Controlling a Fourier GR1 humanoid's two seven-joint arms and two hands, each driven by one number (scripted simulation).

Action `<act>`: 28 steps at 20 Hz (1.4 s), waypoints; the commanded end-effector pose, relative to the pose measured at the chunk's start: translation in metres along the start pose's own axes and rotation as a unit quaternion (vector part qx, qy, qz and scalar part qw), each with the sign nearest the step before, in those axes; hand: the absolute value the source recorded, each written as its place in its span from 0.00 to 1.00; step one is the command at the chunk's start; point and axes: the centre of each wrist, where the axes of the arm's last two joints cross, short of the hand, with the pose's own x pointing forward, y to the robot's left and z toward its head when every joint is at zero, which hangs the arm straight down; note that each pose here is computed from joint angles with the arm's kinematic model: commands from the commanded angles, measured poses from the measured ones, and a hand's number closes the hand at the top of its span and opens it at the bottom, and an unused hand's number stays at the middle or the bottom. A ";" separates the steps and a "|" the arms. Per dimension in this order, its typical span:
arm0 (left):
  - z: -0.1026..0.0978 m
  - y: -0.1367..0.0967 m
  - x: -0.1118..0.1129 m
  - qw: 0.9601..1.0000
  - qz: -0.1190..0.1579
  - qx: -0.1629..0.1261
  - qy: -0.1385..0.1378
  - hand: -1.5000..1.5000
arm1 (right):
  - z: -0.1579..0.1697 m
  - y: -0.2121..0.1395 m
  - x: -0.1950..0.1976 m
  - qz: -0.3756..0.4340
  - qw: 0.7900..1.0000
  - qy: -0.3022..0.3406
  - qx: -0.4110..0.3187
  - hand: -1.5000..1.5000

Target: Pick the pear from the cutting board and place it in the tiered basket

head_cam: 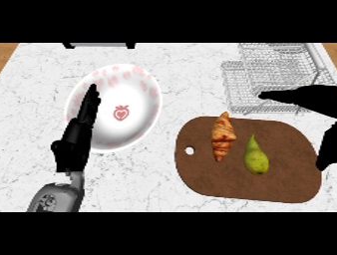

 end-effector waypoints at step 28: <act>0.003 0.010 -0.005 1.000 0.000 0.003 -0.001 0.50 | -0.048 0.042 -0.001 -0.042 0.997 -0.009 0.056 0.00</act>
